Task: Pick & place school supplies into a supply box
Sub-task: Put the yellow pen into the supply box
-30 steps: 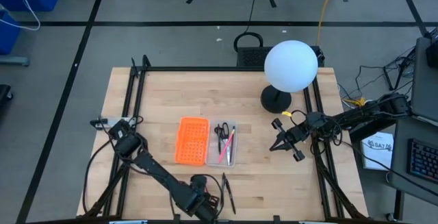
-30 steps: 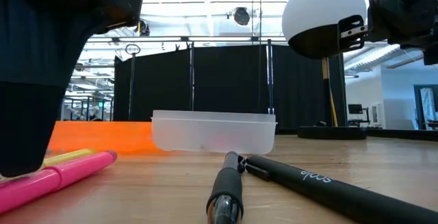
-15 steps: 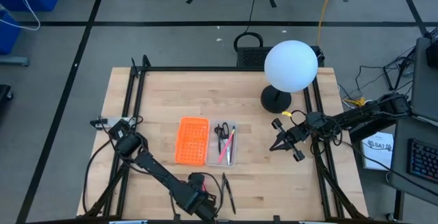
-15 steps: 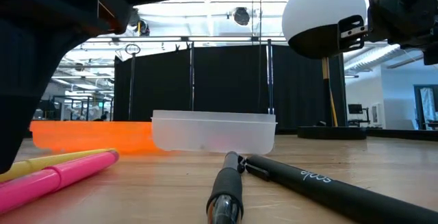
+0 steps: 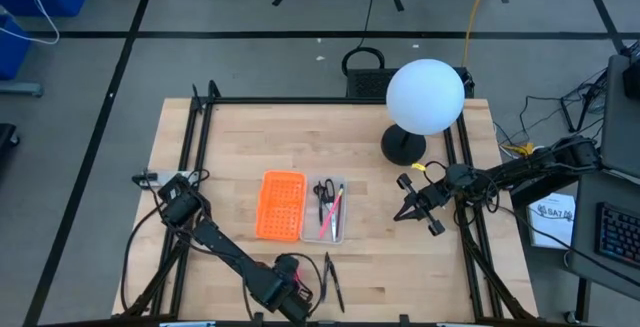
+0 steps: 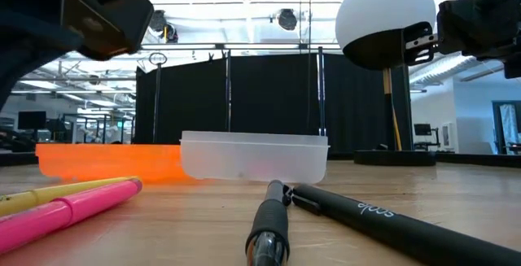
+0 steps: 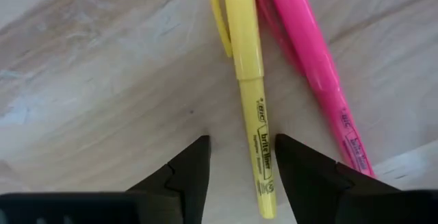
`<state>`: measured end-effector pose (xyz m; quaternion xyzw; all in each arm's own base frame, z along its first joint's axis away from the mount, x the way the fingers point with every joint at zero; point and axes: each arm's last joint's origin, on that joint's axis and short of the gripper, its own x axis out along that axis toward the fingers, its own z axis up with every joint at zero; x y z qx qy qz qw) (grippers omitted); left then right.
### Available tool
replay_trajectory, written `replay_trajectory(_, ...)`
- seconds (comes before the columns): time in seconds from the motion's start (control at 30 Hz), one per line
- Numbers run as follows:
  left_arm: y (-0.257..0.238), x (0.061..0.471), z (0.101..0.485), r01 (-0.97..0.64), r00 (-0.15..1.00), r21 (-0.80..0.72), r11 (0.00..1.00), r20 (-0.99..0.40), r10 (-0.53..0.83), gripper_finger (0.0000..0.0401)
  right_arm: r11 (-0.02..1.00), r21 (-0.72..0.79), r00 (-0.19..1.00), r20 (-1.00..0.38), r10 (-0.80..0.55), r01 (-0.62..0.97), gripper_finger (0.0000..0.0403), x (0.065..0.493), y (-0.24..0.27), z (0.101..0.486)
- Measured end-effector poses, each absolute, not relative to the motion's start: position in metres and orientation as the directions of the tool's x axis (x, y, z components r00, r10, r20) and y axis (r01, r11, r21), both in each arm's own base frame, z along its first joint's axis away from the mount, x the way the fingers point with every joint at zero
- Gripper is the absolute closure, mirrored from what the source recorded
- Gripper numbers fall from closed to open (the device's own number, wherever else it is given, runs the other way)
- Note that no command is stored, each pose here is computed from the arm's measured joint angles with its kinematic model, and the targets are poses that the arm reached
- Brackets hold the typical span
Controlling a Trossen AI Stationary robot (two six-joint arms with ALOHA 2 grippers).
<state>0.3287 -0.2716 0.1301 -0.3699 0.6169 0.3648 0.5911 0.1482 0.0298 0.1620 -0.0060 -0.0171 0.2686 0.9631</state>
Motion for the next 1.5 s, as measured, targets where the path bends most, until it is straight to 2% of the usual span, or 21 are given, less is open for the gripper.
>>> replay_trajectory(0.13, -0.268, 0.329, 0.120, -0.891, -0.010, -0.019, 0.454, -0.998, -0.061, 0.0230, 0.856, -0.017, 0.855, 0.029, 0.517, -0.517, 0.0403, 0.148, 0.030, 0.162)
replay_trajectory(0.2, -0.268, 0.329, 0.120, -0.890, -0.009, -0.018, 0.455, -0.998, -0.056, 0.0243, 0.856, -0.016, 0.855, 0.027, 0.517, -0.517, 0.0403, 0.148, 0.030, 0.162)
replay_trajectory(0.3, -0.268, 0.330, 0.122, -0.892, -0.014, -0.006, 0.452, -0.999, -0.041, 0.0291, 0.856, 0.009, 0.855, 0.027, 0.517, -0.518, 0.0403, 0.148, 0.030, 0.162)
replay_trajectory(0.4, -0.271, 0.332, 0.127, -0.891, -0.005, -0.006, 0.454, -1.000, -0.022, 0.0360, 0.855, 0.015, 0.855, 0.026, 0.518, -0.518, 0.0403, 0.148, 0.030, 0.162)
replay_trajectory(0.47, -0.271, 0.334, 0.134, -0.889, 0.014, -0.017, 0.457, -1.000, -0.010, 0.0378, 0.855, 0.017, 0.856, 0.020, 0.517, -0.518, 0.0403, 0.148, 0.030, 0.161)
replay_trajectory(0.6, -0.271, 0.334, 0.146, -0.892, 0.047, -0.040, 0.450, -0.999, 0.002, 0.0371, 0.855, 0.024, 0.856, 0.004, 0.518, -0.517, 0.0403, 0.148, 0.030, 0.159)
replay_trajectory(0.93, -0.267, 0.317, 0.194, -0.920, 0.174, -0.099, 0.380, -0.970, 0.170, 0.0379, 0.855, 0.031, 0.855, -0.002, 0.518, -0.518, 0.0403, 0.148, 0.030, 0.159)
replay_trajectory(1.13, -0.245, 0.328, 0.222, -0.944, 0.252, -0.205, 0.260, -0.953, 0.165, 0.0379, 0.855, 0.039, 0.856, 0.001, 0.518, -0.517, 0.0403, 0.148, 0.030, 0.159)
replay_trajectory(1.5, -0.143, 0.389, 0.233, -0.916, 0.248, -0.212, 0.341, -0.967, 0.063, 0.0379, 0.855, 0.037, 0.855, 0.007, 0.518, -0.518, 0.0403, 0.148, 0.030, 0.160)
